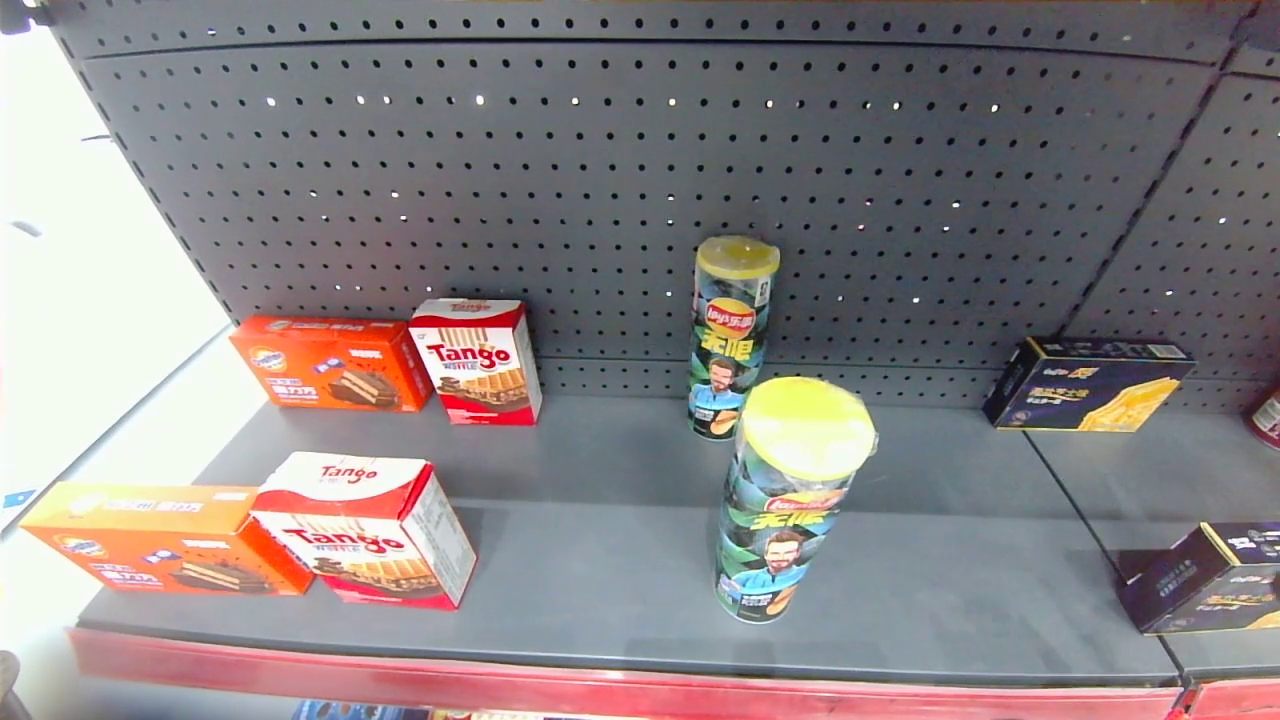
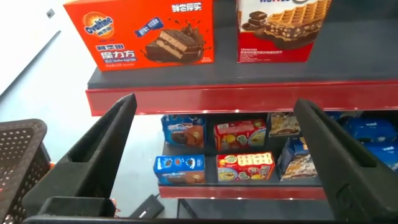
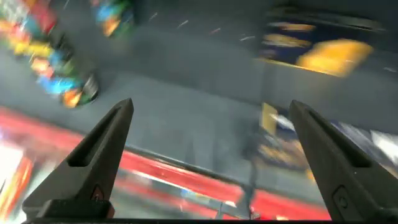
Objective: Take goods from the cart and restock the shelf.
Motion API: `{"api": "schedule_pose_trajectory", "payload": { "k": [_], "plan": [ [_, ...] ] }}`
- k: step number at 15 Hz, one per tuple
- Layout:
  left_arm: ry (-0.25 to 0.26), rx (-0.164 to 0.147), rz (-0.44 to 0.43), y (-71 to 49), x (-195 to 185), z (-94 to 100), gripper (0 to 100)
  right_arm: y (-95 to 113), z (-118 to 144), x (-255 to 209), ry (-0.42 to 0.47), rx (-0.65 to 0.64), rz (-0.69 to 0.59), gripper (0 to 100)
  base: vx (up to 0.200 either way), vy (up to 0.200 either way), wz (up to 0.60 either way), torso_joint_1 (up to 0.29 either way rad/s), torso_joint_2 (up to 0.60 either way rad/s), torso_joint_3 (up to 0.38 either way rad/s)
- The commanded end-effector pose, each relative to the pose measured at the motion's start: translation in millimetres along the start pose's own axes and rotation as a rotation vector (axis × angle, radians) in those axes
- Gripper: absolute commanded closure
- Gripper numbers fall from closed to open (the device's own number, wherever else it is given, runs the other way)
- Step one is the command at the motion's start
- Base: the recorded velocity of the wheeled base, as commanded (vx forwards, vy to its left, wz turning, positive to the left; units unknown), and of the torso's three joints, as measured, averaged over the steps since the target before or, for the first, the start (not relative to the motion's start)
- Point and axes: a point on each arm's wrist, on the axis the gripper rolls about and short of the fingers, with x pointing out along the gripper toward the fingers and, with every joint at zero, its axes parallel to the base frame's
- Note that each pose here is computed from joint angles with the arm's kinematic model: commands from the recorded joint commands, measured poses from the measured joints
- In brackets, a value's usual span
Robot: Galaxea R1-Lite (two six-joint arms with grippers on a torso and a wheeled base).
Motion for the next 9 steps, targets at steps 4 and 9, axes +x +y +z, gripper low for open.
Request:
{"api": "schedule_pose_trajectory", "payload": {
  "k": [4, 9],
  "plan": [
    [0.001, 0.001, -0.020, -0.4, 0, 0.5, 0, 26, 4, 102, 0.209, -0.111, 0.198, 0, 0.000, 0.000, 0.00, 0.000, 0.00, 0.000],
    [0.001, 0.001, -0.021, -0.4, 0, 0.5, 0, 42, 3, 144, 0.273, -0.132, 0.254, 0, 0.000, 0.000, 0.00, 0.000, 0.00, 0.000]
  ]
}}
